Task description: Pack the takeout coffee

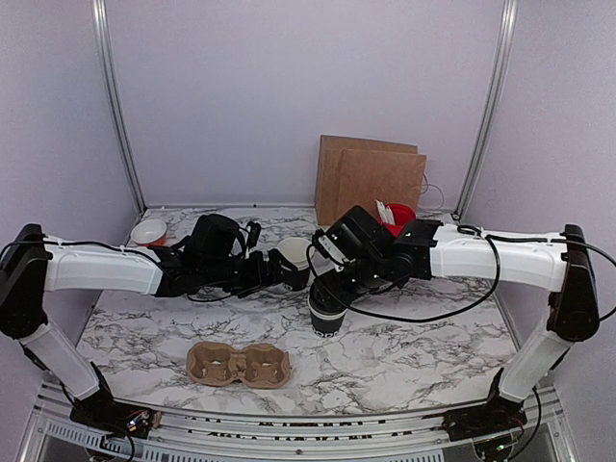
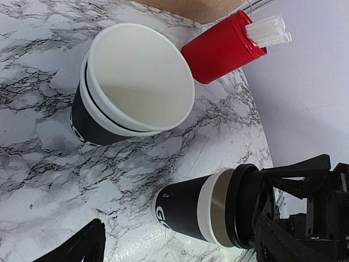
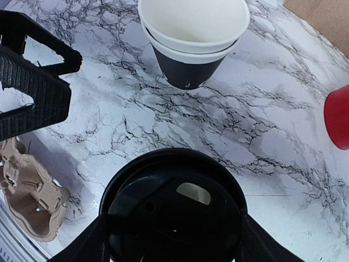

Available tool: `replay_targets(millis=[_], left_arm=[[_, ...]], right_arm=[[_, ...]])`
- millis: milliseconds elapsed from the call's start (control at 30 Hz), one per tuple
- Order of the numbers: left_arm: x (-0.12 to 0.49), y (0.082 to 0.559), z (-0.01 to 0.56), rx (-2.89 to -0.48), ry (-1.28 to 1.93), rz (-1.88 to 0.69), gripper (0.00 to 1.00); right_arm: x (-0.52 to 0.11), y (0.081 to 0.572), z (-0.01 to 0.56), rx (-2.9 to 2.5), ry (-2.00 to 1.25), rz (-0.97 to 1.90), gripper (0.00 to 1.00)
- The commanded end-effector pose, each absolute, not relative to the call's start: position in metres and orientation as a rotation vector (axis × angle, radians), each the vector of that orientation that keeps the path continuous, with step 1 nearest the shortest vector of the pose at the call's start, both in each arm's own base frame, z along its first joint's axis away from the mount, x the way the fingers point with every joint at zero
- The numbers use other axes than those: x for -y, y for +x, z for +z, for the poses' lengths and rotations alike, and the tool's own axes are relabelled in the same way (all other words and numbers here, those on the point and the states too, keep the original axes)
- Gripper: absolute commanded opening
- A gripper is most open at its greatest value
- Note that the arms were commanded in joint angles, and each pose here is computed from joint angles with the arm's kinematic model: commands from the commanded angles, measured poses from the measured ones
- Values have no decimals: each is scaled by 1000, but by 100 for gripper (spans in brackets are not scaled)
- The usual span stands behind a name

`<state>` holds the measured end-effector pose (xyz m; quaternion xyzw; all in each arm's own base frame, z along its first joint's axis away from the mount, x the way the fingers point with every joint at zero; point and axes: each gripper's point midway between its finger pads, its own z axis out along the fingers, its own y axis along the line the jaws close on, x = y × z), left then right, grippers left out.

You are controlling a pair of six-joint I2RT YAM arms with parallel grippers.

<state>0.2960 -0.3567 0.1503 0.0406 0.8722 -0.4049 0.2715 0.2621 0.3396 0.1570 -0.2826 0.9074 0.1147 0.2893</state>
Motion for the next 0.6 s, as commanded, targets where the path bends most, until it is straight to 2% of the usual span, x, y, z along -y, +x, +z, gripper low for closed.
replay_targets(millis=[0, 567], left_arm=[[371, 297, 157, -2328, 133, -1129, 96], [381, 287, 144, -2364, 163, -1125, 96]], right_arm=[[-340, 256, 165, -2408, -734, 327, 71], [-346, 258, 154, -2403, -743, 315, 71]])
